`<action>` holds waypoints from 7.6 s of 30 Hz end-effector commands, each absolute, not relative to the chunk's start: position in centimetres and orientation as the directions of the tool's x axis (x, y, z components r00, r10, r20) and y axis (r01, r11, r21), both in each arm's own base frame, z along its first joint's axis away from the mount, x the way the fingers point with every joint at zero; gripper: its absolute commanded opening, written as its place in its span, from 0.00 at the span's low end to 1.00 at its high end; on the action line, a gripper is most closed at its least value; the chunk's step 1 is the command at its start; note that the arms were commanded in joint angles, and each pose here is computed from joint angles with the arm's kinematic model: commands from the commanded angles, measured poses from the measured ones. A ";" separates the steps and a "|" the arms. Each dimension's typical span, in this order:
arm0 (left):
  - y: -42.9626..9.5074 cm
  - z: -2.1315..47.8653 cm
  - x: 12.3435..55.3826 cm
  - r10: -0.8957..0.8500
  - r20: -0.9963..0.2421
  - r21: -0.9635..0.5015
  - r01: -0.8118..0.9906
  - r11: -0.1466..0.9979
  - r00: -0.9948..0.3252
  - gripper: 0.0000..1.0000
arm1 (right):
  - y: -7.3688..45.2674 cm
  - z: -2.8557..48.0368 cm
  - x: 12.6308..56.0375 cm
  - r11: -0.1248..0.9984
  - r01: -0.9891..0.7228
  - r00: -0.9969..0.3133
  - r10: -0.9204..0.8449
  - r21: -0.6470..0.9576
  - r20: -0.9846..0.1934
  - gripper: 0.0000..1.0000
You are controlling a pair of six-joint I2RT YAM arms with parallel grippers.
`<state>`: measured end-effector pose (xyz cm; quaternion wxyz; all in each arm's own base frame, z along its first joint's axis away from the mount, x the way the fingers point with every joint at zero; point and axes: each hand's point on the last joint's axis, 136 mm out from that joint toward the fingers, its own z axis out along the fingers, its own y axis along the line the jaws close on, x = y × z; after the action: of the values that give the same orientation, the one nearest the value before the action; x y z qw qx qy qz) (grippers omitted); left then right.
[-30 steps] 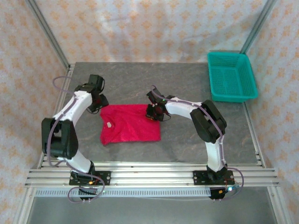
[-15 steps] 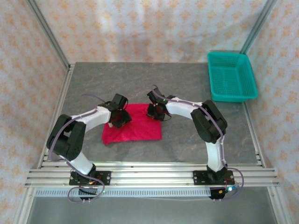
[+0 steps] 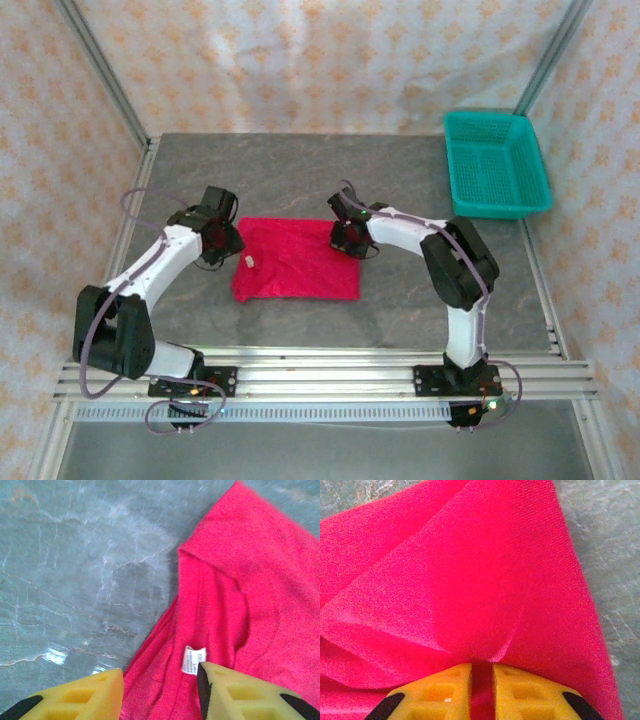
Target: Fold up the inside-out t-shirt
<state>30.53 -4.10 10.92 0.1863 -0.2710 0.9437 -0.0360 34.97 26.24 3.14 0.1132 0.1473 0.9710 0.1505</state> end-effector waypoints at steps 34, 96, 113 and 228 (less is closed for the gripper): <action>-21.7 2.9 43.8 -0.239 -0.167 -0.227 -0.198 0.954 -0.957 0.43 | 26.3 5.1 24.1 0.872 0.194 -0.954 0.275 0.449 -0.121 0.19; -18.1 4.5 50.6 -0.465 -0.199 -0.661 -0.232 0.713 -0.862 0.00 | 22.9 3.1 49.4 0.842 0.079 -0.941 0.240 0.533 -0.239 0.00; -17.5 30.1 58.8 -0.518 -0.518 -0.763 0.095 0.639 -0.680 0.00 | 23.6 26.4 57.5 0.743 -0.168 -0.751 0.329 0.648 -0.572 0.00; -18.7 17.0 47.2 -0.490 -0.463 -0.637 -0.107 0.763 -0.738 0.53 | 23.5 3.0 49.5 0.673 0.509 -0.775 0.630 0.537 -0.055 0.29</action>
<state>47.06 -19.11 13.57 0.2756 -0.1721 0.9024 -0.2829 49.82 23.62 6.26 0.1469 0.2976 0.9007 0.2803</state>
